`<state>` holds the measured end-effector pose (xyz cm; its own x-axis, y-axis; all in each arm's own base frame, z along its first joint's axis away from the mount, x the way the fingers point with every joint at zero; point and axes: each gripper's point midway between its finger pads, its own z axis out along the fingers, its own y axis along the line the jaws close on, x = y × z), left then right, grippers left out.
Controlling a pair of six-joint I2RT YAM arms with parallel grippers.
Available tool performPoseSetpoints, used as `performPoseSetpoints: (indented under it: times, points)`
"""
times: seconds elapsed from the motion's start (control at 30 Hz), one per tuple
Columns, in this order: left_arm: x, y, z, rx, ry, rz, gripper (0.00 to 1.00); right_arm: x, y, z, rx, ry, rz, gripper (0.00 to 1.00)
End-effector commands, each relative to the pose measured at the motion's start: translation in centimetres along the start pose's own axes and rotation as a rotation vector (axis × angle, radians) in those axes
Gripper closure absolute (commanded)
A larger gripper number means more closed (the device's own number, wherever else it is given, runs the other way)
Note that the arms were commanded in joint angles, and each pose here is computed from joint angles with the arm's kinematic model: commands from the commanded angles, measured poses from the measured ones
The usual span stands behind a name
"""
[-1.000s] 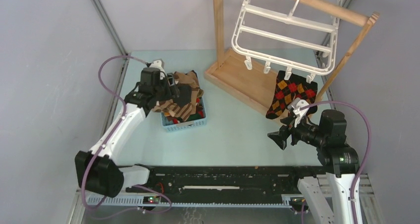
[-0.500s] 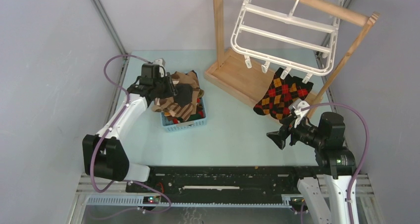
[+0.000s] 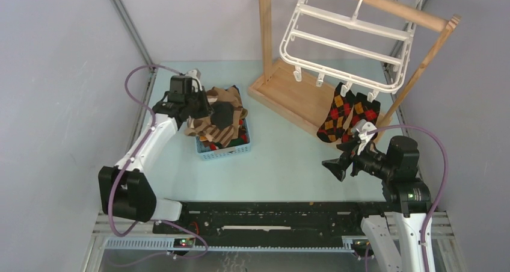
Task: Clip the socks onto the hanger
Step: Pick up the sock from the bin.
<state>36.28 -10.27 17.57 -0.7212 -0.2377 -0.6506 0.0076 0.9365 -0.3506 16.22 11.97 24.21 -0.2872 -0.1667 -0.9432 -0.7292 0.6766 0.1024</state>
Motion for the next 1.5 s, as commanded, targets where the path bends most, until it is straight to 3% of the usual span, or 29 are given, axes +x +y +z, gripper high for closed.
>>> performPoseSetpoints:
  times: [0.0,0.13,0.6,0.83,1.03,1.17,1.47]
  points:
    - [-4.3,-2.8,-3.8,0.092,-0.131,0.030,1.00,-1.1,0.4,0.0,-0.028,-0.045,-0.011,0.14]
    - [-5.0,-4.4,-6.0,0.162,-0.162,0.053,1.00,-1.7,0.4,-0.1,-0.037,-0.070,-0.024,0.14]
    - [-8.1,-13.9,-16.6,0.648,-0.341,0.193,1.00,-4.8,3.0,-0.5,-0.207,-0.173,-0.244,0.15]
    - [-8.8,-17.0,-21.9,0.772,-0.486,0.320,1.00,-5.6,5.2,0.0,-0.338,-0.203,-0.363,0.15]
    - [-8.8,-18.8,-23.6,0.823,-0.540,0.386,1.00,-6.0,6.3,0.7,-0.415,-0.221,-0.438,0.15]
    - [-8.8,-18.2,-21.9,0.770,-0.533,0.377,1.00,-6.1,6.7,1.2,-0.445,-0.223,-0.472,0.15]
    - [-9.9,-9.8,-12.9,0.324,-0.478,0.259,1.00,-5.5,7.0,2.2,-0.477,-0.192,-0.477,0.15]
